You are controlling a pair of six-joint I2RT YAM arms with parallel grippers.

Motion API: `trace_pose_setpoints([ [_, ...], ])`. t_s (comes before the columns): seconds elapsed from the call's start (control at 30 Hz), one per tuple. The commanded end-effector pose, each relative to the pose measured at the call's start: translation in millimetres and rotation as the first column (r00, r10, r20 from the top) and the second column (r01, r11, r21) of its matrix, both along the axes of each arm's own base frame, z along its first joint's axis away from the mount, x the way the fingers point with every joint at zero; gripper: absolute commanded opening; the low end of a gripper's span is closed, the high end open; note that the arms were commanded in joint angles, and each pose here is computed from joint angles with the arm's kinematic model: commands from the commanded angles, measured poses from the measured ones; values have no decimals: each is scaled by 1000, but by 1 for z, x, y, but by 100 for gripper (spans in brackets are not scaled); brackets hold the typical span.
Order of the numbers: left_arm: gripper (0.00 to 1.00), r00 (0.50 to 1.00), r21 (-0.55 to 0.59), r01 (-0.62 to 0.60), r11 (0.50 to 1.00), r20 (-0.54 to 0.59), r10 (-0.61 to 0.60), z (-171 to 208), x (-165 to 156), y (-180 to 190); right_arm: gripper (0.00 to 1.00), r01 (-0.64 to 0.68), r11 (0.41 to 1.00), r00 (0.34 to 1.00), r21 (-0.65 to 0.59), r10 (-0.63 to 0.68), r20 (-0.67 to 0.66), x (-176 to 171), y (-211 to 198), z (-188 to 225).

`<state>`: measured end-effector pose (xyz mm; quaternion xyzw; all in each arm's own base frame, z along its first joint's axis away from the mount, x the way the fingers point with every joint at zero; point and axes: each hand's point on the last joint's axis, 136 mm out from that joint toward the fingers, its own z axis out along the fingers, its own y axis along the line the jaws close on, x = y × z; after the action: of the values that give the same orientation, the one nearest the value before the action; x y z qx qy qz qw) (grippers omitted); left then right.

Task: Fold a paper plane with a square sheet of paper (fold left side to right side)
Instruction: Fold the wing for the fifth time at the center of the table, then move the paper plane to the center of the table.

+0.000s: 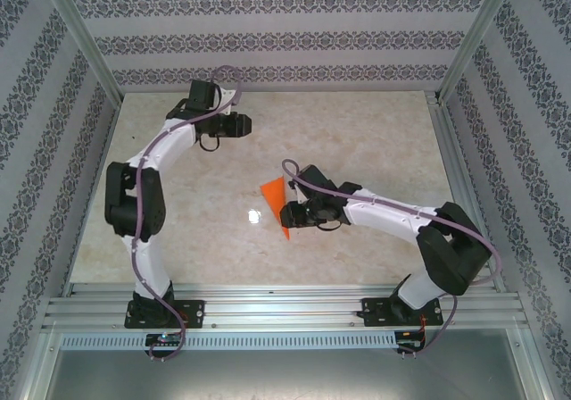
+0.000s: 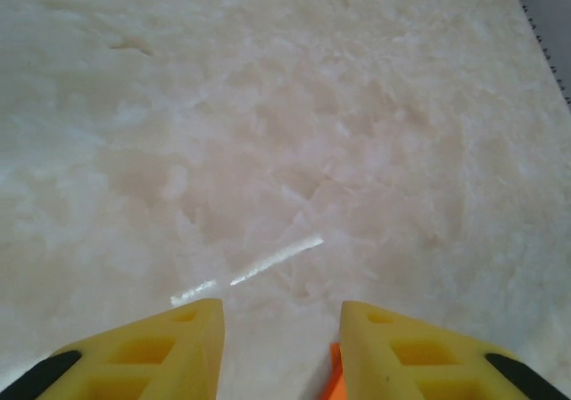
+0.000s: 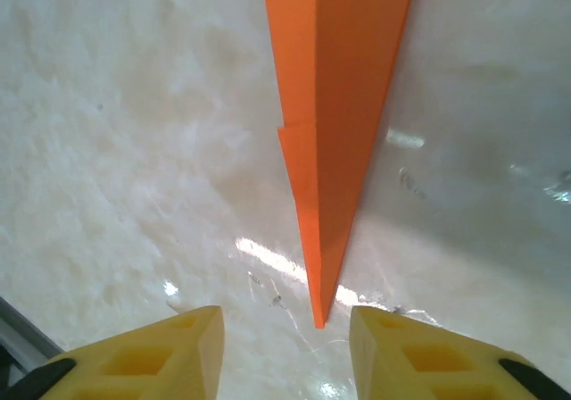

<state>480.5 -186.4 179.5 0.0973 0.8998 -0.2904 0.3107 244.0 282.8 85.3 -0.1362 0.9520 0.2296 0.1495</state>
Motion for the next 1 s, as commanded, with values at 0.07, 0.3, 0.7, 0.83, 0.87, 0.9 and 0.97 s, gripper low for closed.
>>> trace_pose_setpoints([
  [0.07,41,984,-30,-177,984,28,177,14,-53,32,50,22,964,991,-266,13,132,24,-17,20],
  [0.3,49,907,17,-420,908,-28,420,-8,-125,81,46,-20,875,970,-485,133,201,39,24,27],
  [0.7,62,861,60,-508,860,-14,509,-17,-174,109,47,-86,806,981,-586,171,91,46,44,-32],
  [0.83,62,859,76,-509,858,-27,512,-25,-177,111,48,-103,827,988,-552,148,37,43,38,-48],
  [0.87,62,860,77,-507,859,-27,510,-26,-177,111,48,-99,834,990,-542,135,28,42,35,-50],
  [0.9,62,861,77,-505,860,-28,508,-26,-176,110,48,-98,841,992,-532,128,19,42,32,-52],
  [0.97,63,864,70,-500,863,-30,502,-25,-176,108,49,-98,864,994,-493,111,-2,39,29,-54],
])
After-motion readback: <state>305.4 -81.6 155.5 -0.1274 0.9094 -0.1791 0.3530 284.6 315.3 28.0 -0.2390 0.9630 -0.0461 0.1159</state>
